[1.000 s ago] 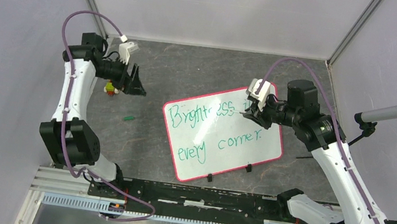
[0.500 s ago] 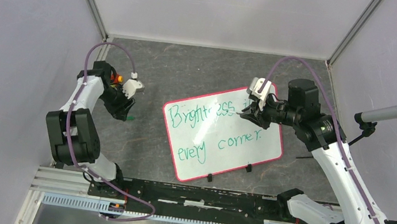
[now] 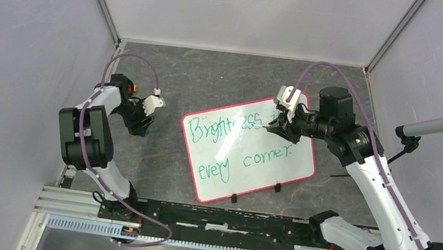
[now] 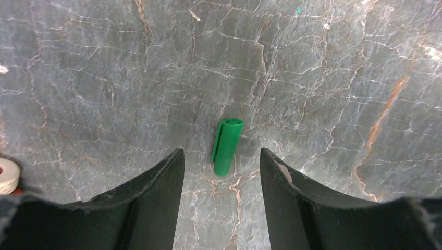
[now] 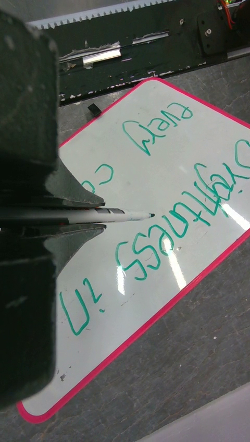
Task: Write a sentence on the whiteboard
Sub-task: Close the whiteboard marker at the center of the board.
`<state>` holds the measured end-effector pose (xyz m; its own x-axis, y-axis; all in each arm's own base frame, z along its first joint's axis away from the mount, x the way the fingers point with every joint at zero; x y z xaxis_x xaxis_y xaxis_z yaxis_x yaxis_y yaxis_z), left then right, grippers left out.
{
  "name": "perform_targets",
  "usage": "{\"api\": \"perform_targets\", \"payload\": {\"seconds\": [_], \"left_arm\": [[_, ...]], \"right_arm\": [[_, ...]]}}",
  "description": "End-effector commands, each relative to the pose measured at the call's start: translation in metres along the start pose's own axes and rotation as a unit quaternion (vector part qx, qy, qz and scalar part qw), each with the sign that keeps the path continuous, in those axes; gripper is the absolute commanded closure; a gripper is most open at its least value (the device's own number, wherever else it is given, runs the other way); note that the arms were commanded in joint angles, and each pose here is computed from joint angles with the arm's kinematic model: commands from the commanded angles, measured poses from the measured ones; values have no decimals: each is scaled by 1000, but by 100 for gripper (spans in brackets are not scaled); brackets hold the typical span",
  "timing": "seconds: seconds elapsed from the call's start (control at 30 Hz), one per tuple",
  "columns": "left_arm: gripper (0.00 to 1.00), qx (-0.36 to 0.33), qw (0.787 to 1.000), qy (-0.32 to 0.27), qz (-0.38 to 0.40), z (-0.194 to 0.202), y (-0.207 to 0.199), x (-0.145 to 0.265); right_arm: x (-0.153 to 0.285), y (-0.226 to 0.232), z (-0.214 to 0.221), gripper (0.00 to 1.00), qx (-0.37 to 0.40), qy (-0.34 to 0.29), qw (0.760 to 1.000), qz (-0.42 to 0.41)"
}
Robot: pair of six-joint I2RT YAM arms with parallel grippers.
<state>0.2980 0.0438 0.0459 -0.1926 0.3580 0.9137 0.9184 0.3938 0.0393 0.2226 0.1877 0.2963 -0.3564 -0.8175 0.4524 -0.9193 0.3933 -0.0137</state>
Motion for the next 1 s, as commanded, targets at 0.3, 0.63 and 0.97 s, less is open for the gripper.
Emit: {"api": "perform_targets", "payload": {"seconds": [0.3,0.63,0.97], "left_arm": [[57,-77,997,17,12,21,-13,-31],[91,-75,997,7,30,13,-25,-18],[98,-16,999,-34,-29,-46,-31,92]], "right_arm": [[2,-11,-16,100,6,-14,1000,18],[0,-13,-16,100,5,-13,1000,19],[-2,-12,-30,100,-22,-47,998,19]]}}
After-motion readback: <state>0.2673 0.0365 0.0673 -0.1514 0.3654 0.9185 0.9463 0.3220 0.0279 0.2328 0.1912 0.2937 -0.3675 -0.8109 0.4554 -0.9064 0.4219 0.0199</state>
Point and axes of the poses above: each gripper's point midway between its finger pads, its own x axis back along the fingers, its own y axis along the line the jaws close on, z = x × y, the point moved 2 cm from there along x, back along the fingers, and after that the axes turned 7 degrees about -x, right-handed, at the moved point
